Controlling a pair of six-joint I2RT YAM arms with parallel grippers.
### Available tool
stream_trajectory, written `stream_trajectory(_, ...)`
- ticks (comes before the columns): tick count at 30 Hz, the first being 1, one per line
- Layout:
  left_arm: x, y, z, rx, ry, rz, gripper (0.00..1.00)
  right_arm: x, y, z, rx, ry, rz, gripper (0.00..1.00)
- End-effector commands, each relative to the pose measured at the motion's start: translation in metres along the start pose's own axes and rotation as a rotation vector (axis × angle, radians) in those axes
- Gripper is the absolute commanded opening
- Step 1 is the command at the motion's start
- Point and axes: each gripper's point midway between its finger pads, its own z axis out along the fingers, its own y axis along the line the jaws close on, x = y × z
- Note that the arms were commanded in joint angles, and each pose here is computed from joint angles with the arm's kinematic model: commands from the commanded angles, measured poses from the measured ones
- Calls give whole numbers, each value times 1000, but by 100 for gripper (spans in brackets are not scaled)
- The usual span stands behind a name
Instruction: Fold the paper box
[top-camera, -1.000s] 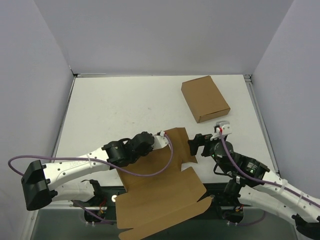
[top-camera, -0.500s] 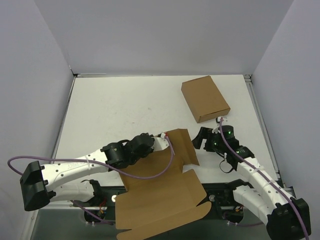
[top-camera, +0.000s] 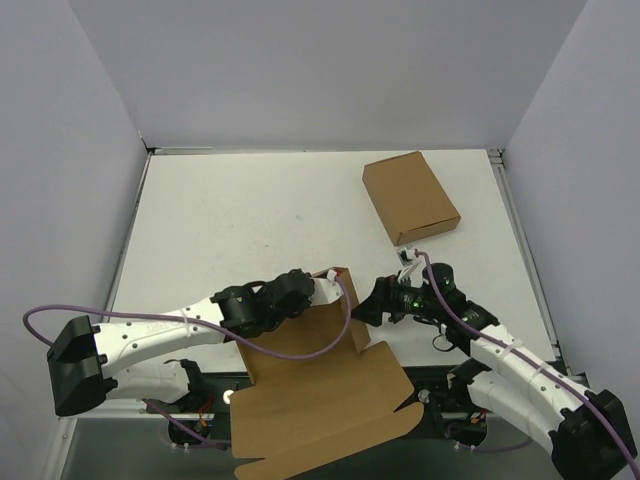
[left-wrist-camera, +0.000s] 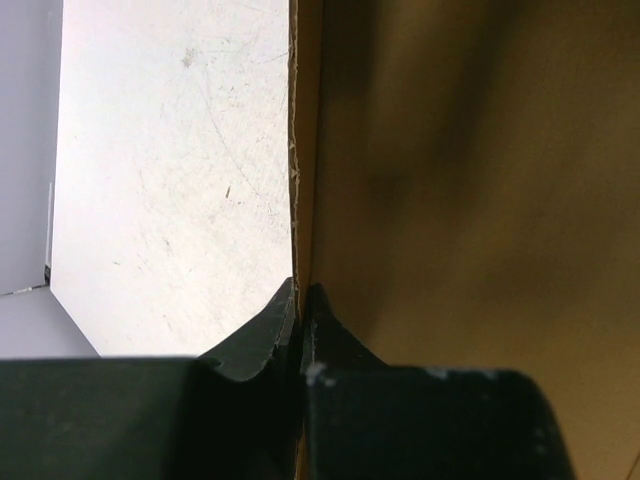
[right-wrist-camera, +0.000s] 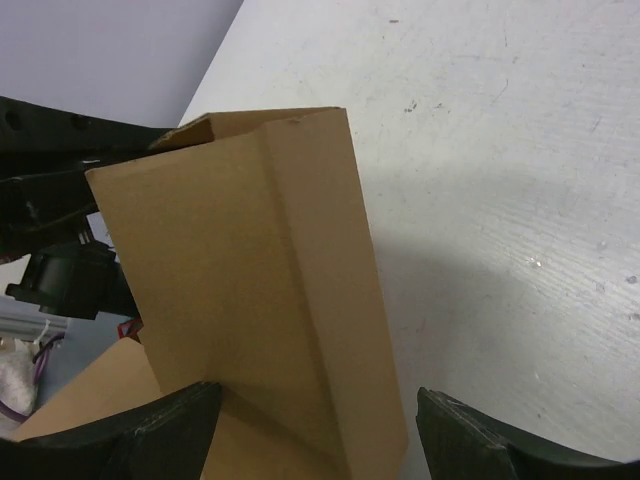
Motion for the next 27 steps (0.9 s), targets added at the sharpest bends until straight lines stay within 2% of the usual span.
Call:
stream_trajectory(1, -18, 5, -6, -31, -73, -20, 0, -2, 6, 10, -70, -20, -43, 81)
stream_trajectory(12, -21, -1, -6, -8, -86, -13, 0, 13, 9, 38, -69, 35, -168, 84)
stream_trajectory(21, -21, -2, -7, -8, -89, -9, 0, 16, -7, 59, 114, 17, -312, 84)
stream_trajectory(27, -20, -3, -7, -2, -87, -7, 0, 12, -21, 63, 247, -43, -353, 79)
